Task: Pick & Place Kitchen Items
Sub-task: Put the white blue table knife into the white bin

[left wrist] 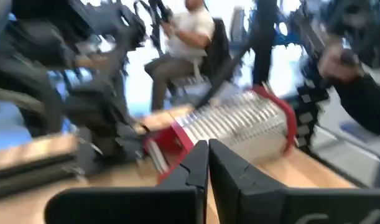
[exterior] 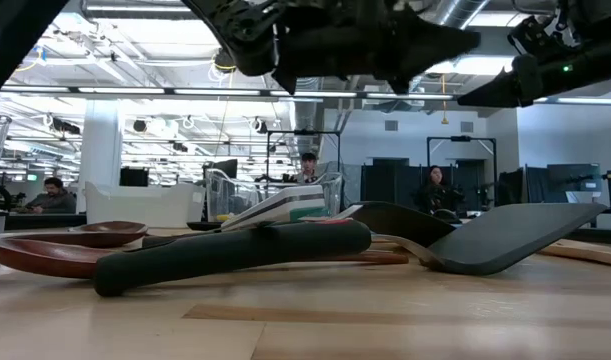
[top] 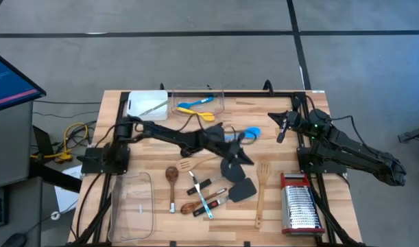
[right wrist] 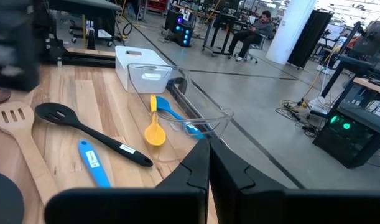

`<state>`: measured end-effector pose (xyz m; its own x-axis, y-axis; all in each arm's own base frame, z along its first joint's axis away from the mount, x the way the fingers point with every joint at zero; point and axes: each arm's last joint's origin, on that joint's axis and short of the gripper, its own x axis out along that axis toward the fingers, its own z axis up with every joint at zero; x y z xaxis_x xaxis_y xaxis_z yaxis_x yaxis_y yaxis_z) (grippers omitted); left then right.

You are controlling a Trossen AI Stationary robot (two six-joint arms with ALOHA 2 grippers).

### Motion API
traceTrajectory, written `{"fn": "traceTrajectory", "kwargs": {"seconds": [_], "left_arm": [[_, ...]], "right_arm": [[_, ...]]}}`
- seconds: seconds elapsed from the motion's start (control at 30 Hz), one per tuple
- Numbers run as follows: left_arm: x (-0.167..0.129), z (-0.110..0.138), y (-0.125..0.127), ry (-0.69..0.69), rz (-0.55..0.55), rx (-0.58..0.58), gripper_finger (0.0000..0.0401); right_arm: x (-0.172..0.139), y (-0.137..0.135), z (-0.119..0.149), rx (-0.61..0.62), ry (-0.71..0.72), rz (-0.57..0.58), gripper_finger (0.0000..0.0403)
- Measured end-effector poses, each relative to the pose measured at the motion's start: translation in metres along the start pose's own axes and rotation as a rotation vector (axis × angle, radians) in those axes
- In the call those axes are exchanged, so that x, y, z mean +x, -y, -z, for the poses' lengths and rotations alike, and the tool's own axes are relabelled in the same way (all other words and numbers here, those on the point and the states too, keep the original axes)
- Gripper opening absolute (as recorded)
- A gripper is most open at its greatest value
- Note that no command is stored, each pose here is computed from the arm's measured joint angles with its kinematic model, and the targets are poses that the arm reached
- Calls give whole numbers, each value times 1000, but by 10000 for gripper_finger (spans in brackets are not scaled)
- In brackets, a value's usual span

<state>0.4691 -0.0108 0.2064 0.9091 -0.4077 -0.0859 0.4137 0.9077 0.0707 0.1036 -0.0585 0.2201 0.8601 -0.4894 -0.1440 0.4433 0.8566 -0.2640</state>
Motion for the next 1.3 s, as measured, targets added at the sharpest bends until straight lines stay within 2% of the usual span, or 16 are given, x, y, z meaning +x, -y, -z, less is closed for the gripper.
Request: {"fn": "traceTrajectory", "kwargs": {"seconds": [0.1, 0.2, 0.27, 0.37, 0.57, 0.7, 0.87, 1.0, 1.1, 1.2, 1.3], "left_arm": [[8, 11, 15, -112, 51, 40, 1], [6, 17, 34, -271, 132, 160, 1], [3, 15, 48, -357, 161, 236, 1], [-2, 2, 64, -432, 145, 325, 1], [-18, -46, 88, -450, 21, 502, 1], [-34, -77, 93, -413, -58, 545, 1], [-51, -117, 79, -340, -185, 558, 1], [-53, -139, 68, -270, -199, 557, 1], [-44, -139, 65, -243, -151, 549, 1], [-27, -119, 63, -293, -123, 516, 1], [-10, -93, 66, -370, -50, 494, 1]], "right_arm": [[0, 0, 0, 0, 0, 0, 1], [0, 0, 0, 0, 0, 0, 1], [0, 0, 0, -1, 0, 0, 1], [0, 0, 0, -1, 0, 0, 1], [0, 0, 0, -1, 0, 0, 1], [0, 0, 0, 0, 1, 0, 1], [0, 0, 0, 0, 3, 1, 1], [0, 0, 0, 0, 2, 1, 1], [0, 0, 0, 0, 2, 1, 1], [0, 0, 0, -1, 2, 2, 1], [0, 1, 0, 0, 0, 6, 1]]}}
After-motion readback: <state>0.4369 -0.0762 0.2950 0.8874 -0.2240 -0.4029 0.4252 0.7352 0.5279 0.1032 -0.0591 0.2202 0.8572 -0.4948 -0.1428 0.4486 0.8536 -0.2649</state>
